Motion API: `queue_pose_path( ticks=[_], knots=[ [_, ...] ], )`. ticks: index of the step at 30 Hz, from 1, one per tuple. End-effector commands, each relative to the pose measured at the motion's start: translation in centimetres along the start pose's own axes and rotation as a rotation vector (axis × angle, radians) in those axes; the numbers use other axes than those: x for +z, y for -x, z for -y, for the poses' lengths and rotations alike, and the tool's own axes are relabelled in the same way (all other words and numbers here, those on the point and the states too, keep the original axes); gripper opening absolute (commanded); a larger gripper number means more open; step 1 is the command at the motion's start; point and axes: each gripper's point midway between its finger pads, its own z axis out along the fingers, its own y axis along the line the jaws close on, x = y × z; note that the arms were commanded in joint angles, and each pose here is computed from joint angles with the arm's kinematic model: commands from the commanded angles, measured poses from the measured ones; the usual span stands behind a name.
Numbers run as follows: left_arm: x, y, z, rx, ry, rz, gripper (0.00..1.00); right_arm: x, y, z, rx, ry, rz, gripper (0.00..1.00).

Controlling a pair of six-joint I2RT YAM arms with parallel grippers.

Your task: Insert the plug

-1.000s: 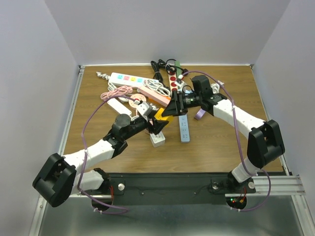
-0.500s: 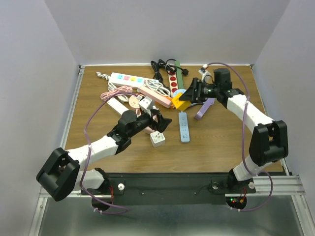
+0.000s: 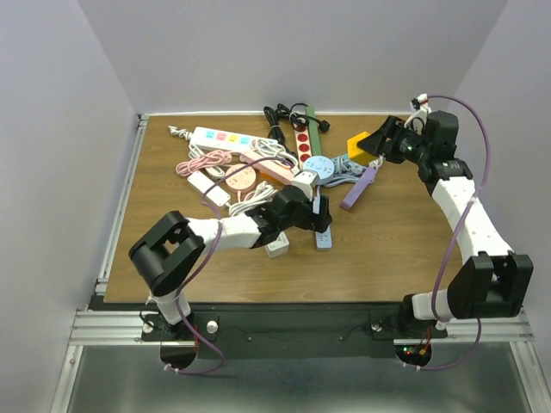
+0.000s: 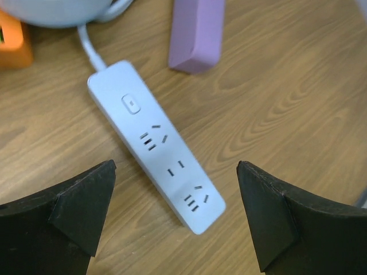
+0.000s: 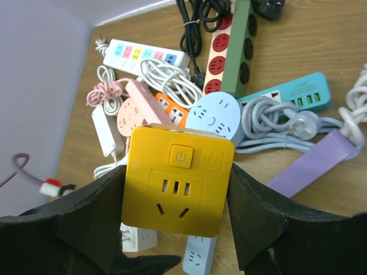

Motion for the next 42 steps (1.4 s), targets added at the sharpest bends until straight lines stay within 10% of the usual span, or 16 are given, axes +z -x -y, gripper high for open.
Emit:
queue_pose_path(
  ticks=[1,23,39,42],
  knots=[
    [1.4,0.2,-0.4,-0.026,0.104,-0.026,0.99,-1.4,1.7,-0.3,-0.052,-0.02,0.089,0.0],
    [4.8,-4.1,-1.6,0.168,0.172,-0.19,0.97,-3.2,1.0,-0.5,-0.051,-0.009,0.1,0.0],
    [1.8,-7.6,-4.4,0.355,0.2,-0.355,0.0,-2.8,-3.4,-0.6,-0.121,0.114,-0.033,0.0],
    [0.9,-8.3,-5.0,0.37,0.213,-0.378,0.0,-2.8,-4.0,-0.3,-0.153,0.122,-0.047,0.0]
  ],
)
